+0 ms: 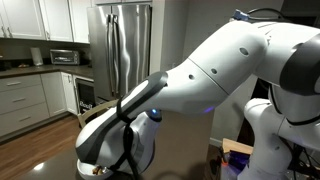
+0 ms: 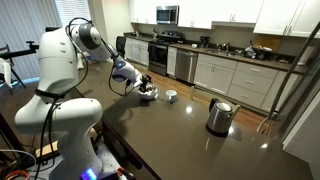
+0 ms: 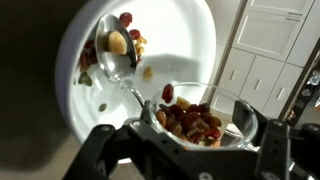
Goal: Pick up the small glass cup and pour its contents in the white bowl. Put the small glass cup back on the table.
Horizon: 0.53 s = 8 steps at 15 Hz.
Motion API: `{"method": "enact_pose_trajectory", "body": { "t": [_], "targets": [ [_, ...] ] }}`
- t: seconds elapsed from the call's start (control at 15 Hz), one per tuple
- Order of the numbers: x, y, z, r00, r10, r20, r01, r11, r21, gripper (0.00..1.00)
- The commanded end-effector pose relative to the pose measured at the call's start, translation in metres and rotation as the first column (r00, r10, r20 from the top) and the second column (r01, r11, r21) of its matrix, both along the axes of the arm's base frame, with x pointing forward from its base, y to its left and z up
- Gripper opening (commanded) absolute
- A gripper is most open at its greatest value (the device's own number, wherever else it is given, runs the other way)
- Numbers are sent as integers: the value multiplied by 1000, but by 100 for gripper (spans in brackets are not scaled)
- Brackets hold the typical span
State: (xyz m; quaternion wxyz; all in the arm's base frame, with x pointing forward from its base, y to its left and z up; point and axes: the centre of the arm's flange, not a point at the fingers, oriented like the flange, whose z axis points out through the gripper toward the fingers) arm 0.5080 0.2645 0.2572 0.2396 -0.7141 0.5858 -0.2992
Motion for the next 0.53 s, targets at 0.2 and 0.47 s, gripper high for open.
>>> {"method": "enact_pose_trajectory", "body": {
  "t": [0.2,0.47],
  "targets": [
    [-1,13,30,998,16,59,-14,999,-41,57],
    [2,15,44,995,24,97,-18,998,-62,57]
  ]
}}
